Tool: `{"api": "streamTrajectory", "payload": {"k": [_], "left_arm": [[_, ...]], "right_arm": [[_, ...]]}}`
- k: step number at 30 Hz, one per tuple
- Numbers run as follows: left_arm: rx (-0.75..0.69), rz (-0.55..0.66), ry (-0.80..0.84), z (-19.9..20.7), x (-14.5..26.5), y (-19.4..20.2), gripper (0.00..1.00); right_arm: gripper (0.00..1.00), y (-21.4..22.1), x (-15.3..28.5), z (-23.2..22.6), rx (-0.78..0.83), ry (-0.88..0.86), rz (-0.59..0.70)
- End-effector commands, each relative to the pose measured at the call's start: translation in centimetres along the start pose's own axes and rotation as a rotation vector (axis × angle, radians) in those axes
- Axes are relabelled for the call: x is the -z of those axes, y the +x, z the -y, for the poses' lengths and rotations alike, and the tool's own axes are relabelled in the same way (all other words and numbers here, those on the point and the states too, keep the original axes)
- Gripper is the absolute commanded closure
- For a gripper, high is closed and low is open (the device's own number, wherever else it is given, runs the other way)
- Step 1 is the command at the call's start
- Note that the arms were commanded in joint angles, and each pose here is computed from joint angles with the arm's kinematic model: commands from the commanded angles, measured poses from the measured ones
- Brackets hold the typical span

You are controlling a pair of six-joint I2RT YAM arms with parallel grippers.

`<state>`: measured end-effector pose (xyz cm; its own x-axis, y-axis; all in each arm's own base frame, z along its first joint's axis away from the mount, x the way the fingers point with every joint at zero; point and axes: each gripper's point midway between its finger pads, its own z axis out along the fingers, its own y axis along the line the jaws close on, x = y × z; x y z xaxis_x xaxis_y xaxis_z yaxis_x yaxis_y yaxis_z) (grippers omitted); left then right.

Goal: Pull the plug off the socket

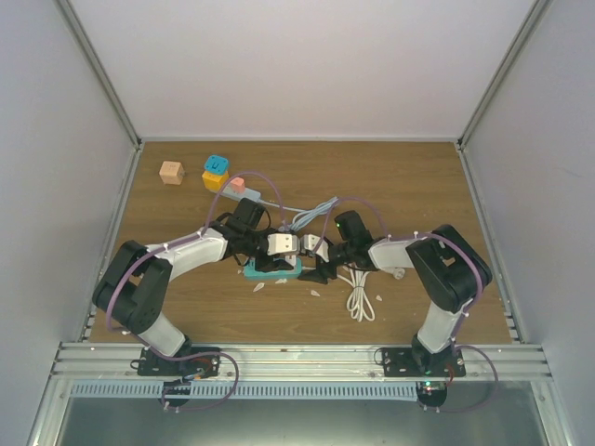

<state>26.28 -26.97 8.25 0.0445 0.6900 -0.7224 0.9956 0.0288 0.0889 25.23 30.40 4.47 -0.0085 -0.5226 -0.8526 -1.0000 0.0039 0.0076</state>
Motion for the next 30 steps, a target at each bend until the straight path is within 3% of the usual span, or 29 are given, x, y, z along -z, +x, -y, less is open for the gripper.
{"api": "streamTrajectory", "payload": {"k": [1, 9, 21, 30], "left_arm": [[-0.035, 0.047, -0.012, 0.2, 0.2, -1.0, 0.57], [-0.039, 0.083, 0.023, 1.1, 0.3, -1.4, 0.62], [-0.003, 0.153, 0.022, 0.9, 2.0, -2.9, 0.66], [0.047, 0.174, -0.010, -0.8, 4.8, -2.5, 0.67]], "right_arm": [[0.23, 0.2, -0.8, -0.1, 0.017, 0.001, 0.012], [0.25, 0.6, -2.6, -0.9, 0.027, -0.021, -0.023], [0.60, 1.3, -2.7, -0.5, 0.014, -0.001, -0.045], [0.65, 1.8, -2.7, -0.6, 0.010, -0.004, -0.058]]}}
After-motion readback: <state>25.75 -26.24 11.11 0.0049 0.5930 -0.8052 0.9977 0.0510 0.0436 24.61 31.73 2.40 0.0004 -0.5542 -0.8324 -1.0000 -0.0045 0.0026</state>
